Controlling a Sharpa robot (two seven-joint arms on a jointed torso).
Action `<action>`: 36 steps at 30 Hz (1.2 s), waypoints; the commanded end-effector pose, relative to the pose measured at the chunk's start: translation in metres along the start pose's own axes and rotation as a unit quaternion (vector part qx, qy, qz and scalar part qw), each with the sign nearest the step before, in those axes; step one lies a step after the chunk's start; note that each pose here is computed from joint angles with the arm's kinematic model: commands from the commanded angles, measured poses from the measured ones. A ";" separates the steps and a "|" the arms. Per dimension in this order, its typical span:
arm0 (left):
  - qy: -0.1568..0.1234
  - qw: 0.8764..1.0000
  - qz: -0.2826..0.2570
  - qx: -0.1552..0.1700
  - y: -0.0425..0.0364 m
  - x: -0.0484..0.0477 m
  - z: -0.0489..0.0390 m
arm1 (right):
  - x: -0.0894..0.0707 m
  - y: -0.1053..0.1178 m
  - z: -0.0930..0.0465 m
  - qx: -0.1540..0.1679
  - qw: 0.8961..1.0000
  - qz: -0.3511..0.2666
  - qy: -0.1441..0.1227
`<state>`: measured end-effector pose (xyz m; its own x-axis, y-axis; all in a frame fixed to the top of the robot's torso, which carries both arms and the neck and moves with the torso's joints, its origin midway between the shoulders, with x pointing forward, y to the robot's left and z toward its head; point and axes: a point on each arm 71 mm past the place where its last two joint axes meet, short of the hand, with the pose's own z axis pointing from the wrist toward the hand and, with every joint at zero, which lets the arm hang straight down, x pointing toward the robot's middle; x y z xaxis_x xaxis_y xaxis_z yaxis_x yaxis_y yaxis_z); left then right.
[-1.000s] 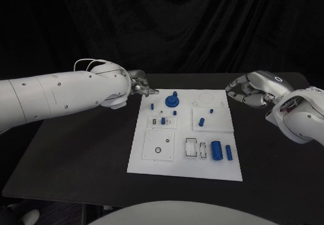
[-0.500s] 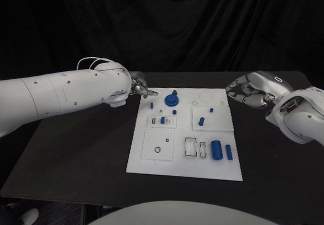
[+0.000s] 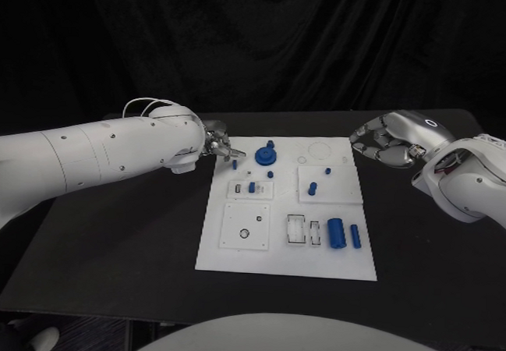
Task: Assemble the parts on the task board
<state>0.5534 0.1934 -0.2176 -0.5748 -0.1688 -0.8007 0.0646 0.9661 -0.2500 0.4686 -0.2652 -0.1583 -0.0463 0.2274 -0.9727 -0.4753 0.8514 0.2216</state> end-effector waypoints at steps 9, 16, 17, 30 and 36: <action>0.016 1.000 0.003 0.014 -0.0018 0.0077 0.0025 | 0.002 -0.001 0.000 0.004 1.000 0.000 0.004; 0.017 1.000 0.003 0.017 -0.0026 0.0095 0.0029 | 0.002 0.000 0.000 0.003 1.000 0.000 0.006; 0.017 1.000 0.003 0.017 -0.0026 0.0096 0.0030 | 0.003 0.000 0.000 0.004 1.000 0.000 0.006; 0.016 1.000 0.001 0.016 -0.0010 0.0112 0.0034 | 0.003 -0.001 0.000 0.005 1.000 0.000 0.008; 0.015 1.000 0.000 0.020 -0.0024 0.0119 0.0037 | 0.003 -0.001 0.000 0.005 1.000 0.000 0.009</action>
<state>0.5503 0.1918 -0.2279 -0.5974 -0.1609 -0.7856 0.0783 0.9633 -0.2568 0.4688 -0.2647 -0.1600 -0.0552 0.2230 -0.9733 -0.4752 0.8514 0.2220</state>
